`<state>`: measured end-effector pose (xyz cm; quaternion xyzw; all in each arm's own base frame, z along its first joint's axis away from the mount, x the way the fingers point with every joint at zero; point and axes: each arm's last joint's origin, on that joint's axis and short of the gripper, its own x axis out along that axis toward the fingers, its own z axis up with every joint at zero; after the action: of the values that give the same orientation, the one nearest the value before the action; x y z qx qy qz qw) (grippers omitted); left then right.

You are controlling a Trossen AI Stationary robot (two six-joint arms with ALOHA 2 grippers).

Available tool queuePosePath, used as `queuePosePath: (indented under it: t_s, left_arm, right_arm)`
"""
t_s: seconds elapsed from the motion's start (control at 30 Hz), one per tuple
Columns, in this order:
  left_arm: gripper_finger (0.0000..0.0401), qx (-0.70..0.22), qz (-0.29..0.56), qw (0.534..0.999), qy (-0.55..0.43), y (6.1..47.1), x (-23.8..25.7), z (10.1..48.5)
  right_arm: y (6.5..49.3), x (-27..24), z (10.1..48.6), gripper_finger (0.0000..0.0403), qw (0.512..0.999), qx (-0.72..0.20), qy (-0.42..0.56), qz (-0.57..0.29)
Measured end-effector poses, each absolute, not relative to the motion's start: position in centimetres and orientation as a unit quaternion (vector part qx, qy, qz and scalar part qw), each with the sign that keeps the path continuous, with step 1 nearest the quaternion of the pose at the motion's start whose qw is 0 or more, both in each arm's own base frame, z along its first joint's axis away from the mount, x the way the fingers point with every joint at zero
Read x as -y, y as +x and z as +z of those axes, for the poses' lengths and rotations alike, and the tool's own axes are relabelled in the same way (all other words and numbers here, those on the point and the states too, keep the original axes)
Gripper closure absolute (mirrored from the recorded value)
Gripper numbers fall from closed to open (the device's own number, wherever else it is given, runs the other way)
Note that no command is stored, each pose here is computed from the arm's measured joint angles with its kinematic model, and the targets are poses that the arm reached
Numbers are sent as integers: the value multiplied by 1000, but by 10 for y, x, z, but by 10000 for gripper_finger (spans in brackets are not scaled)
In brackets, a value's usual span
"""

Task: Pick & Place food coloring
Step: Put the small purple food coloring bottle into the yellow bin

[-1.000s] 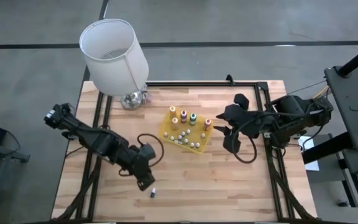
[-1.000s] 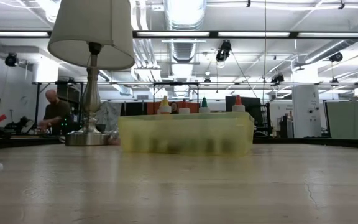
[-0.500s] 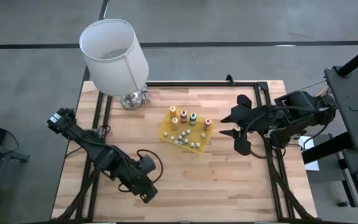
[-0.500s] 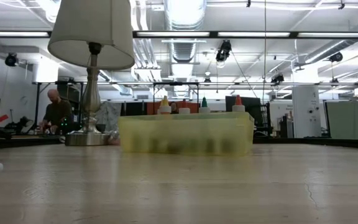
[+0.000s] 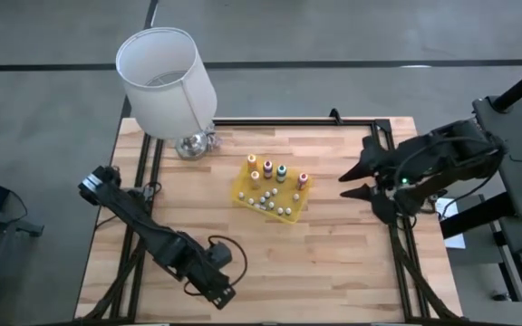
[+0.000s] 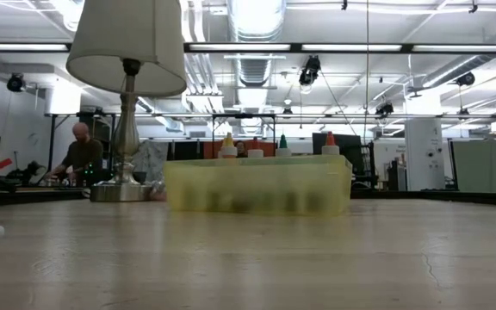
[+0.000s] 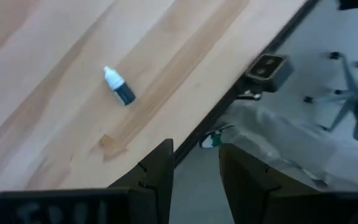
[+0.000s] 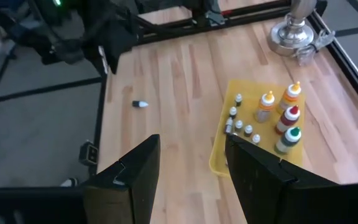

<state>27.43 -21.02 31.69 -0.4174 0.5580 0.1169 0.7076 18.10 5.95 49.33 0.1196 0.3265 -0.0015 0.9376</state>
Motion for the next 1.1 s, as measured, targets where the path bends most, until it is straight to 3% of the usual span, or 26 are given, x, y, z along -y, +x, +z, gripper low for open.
queuePosePath:
  t_s: [0.3, 0.53, 1.1]
  left_arm:
    - [300, -581, 193, 660, -434, 292, 224, 277]
    - [300, -589, 258, 598, -478, 302, 234, 249]
    - [300, -581, 348, 564, -472, 324, 229, 203]
  right_arm:
    - [167, -54, 500, 229, 949, -308, 67, 22]
    - [166, -54, 499, 230, 949, -311, 37, 30]
    - [167, -54, 491, 230, 941, -336, -12, 40]
